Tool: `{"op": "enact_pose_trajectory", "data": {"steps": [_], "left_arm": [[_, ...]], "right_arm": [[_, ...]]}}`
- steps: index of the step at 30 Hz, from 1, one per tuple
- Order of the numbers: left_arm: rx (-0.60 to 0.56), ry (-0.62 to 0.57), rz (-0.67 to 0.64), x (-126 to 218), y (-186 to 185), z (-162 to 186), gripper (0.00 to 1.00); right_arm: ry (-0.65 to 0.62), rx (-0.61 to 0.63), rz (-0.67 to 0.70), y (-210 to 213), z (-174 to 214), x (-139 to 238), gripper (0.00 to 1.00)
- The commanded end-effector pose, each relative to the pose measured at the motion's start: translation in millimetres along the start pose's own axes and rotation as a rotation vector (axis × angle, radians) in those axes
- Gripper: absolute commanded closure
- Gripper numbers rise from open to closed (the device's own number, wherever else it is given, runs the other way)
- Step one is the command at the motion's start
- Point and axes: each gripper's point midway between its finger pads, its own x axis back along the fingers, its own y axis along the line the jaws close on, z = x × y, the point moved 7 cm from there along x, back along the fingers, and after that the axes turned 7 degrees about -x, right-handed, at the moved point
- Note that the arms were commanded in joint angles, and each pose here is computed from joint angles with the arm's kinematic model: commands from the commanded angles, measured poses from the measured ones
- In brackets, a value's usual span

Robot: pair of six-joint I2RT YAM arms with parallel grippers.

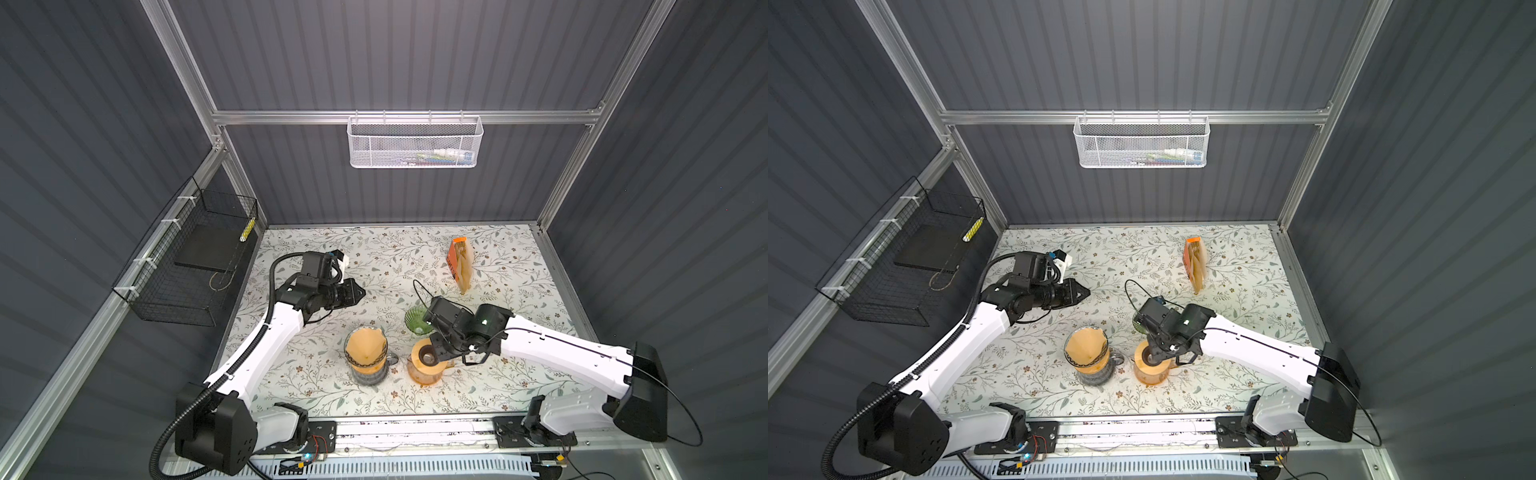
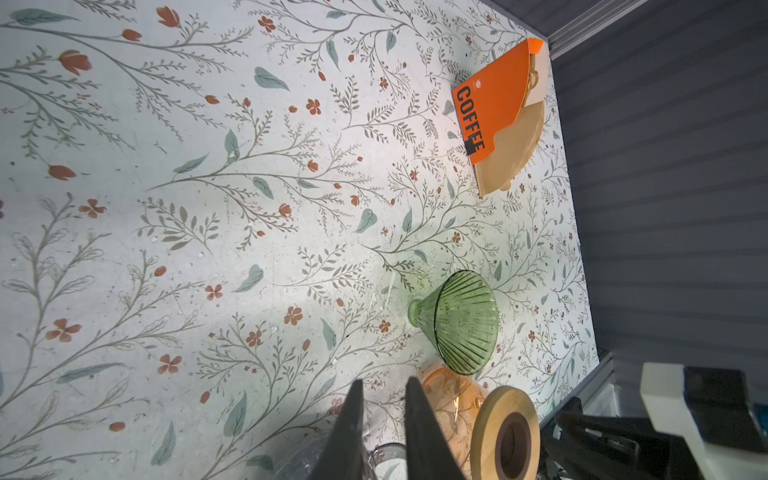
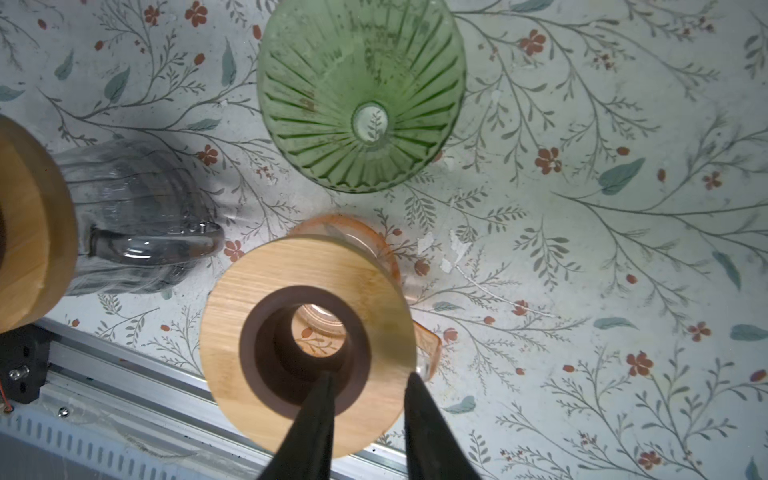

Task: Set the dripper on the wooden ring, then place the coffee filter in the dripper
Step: 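Lower the wooden ring onto the orange pitcher's mouth and release, then lift the right gripper toward the green dripper while left gripper advances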

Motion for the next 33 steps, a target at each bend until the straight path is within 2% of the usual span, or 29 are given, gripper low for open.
{"op": "enact_pose_trajectory", "data": {"steps": [1,21,33], "left_arm": [[-0.005,0.019,0.032,-6,-11,-1,0.80],[-0.030,0.058,0.034,-32,-27,-5,0.80],[-0.027,0.058,0.025,-33,-25,-4,0.80]], "right_arm": [[-0.007,-0.046,-0.029,-10,2,-2,0.70],[0.034,-0.062,-0.112,-6,11,-11,0.72],[0.036,-0.075,-0.133,-3,11,-13,0.67]]}}
